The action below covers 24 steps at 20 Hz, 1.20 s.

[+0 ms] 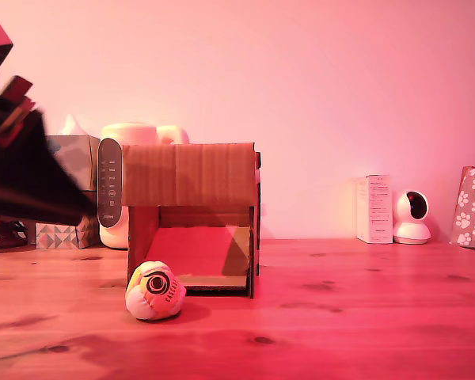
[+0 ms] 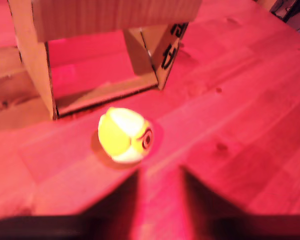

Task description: Drop the footbag into the cardboard dice tower

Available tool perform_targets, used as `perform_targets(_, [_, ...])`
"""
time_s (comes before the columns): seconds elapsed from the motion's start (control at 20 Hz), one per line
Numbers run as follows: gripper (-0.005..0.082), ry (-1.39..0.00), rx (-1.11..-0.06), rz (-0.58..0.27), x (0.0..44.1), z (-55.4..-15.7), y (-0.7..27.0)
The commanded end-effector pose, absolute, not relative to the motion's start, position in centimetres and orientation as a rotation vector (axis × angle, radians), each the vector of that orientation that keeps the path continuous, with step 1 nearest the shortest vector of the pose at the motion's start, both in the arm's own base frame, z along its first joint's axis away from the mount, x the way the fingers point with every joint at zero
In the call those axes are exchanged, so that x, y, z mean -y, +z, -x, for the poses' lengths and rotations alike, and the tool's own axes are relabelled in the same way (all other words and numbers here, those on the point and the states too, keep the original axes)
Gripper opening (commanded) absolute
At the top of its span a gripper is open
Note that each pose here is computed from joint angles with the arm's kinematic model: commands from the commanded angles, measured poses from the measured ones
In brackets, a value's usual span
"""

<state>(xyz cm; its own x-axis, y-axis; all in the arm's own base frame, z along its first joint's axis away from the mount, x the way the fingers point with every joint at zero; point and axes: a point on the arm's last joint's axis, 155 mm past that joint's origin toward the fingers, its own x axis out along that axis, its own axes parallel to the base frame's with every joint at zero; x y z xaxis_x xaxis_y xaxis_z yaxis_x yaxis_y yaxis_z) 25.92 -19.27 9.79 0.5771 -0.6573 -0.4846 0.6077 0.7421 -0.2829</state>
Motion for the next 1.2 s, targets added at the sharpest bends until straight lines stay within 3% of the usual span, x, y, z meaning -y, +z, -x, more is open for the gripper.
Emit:
perform_targets(0.0, [0.0756, -0.754, -0.592, 0.065, 19.5, -26.0, 9.4])
perform_targets(0.35, [0.0755, -0.775, -0.576, -0.006, 20.0, -27.0, 7.9])
perform_targets(1.15, [0.0755, -0.782, -0.507, -0.014, 22.0, -31.3, 3.9])
